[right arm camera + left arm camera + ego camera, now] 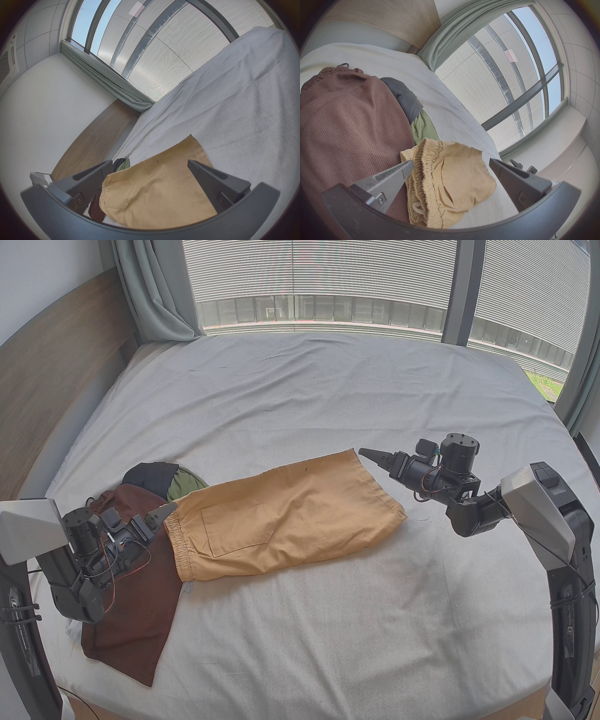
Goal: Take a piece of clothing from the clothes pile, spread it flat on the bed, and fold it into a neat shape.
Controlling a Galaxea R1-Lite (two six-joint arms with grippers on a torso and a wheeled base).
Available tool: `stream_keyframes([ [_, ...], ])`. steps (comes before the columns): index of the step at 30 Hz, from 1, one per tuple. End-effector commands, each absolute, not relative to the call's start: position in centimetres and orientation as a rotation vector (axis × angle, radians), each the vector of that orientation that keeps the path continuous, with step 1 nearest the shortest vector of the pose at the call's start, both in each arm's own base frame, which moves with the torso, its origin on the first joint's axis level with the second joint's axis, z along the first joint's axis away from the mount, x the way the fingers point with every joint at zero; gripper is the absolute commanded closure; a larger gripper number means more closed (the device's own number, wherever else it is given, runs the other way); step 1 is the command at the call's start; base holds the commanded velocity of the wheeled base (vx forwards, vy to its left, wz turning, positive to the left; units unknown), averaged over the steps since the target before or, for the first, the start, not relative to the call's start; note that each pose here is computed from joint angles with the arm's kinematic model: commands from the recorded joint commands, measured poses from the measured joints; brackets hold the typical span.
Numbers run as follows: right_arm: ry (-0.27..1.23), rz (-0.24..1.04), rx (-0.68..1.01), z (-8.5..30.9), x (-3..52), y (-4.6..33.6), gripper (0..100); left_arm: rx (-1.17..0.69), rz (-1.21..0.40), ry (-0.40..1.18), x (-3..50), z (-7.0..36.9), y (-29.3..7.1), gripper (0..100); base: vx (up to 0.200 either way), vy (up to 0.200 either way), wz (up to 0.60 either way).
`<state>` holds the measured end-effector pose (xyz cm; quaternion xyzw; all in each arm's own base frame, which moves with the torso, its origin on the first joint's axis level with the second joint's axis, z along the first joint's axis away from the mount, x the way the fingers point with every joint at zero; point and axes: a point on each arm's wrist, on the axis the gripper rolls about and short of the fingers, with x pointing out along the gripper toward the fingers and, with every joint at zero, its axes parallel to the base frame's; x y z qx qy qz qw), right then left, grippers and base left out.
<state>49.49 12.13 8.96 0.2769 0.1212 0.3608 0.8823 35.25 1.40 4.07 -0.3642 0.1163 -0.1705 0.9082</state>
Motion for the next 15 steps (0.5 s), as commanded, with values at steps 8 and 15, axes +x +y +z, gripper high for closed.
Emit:
stream_keyframes([
  [8,0.290,0.748,0.572,8.7,46.8,11.9,0,-0.745,-0.358,0.241,35.0,4.2,1.2,0,0.000,0.000,0.00],
  [15,0.332,0.727,0.575,6.5,45.7,11.3,0,-0.741,-0.362,0.239,34.8,4.5,1.1,0,0.000,0.000,0.00],
])
